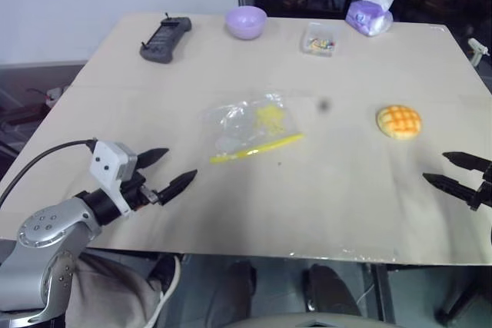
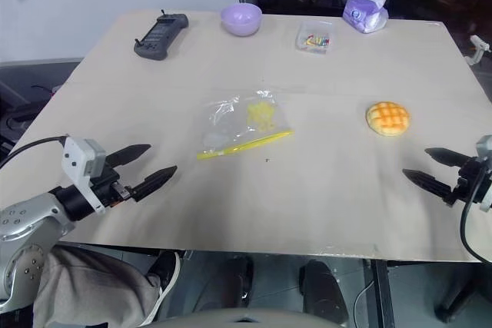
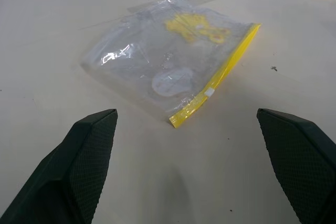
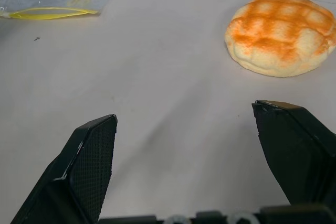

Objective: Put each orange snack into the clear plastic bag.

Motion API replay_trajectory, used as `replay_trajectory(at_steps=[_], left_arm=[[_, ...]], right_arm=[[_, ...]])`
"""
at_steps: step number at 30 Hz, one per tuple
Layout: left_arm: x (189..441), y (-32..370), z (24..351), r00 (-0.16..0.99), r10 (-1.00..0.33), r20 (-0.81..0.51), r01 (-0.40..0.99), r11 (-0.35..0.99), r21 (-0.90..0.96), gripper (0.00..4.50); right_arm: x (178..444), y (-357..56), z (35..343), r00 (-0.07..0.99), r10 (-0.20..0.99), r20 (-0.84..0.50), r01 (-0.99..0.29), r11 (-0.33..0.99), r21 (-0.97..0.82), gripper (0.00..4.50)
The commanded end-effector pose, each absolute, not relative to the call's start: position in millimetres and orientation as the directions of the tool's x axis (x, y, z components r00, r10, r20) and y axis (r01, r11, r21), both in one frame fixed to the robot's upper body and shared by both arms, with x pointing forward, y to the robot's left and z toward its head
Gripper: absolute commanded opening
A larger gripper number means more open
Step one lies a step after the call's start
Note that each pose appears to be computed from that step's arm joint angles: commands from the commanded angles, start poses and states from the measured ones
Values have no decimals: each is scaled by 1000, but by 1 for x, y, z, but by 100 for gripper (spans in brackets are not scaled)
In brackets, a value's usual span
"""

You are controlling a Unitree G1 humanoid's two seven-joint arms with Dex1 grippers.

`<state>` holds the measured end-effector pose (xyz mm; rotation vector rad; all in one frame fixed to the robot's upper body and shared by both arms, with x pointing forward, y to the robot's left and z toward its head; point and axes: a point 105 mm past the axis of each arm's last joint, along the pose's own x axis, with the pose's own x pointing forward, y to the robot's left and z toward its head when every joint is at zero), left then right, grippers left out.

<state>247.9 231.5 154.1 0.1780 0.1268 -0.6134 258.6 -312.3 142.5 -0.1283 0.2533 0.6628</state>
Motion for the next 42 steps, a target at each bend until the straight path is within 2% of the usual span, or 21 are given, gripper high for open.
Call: replay_trajectory(at_steps=[1,22,31,35,39,42], left_arm=[[248,229,165,809,-571,-140,588,790,174,450],[256,229,158,831,-535,-152,556,809,191,450],[267,228,152,848,-503,-168,528,828,189,450],[277,224,143,859,-478,-181,500,860,102,450],[289,221,140,872,-460,-167,460,887,-39,450],[303,230,120,892,-368,-263,357,930,-93,450]], right_arm=[[258,-315,153,774,584,-244,-616,784,-77,446],[259,-298,155,750,616,-241,-644,763,-56,446],[259,-269,168,681,701,-212,-725,687,-52,446],[259,-250,184,640,751,-162,-766,641,-52,446],[260,-245,187,637,755,-156,-769,638,-54,446],[260,-245,184,641,751,-158,-765,642,-49,446]])
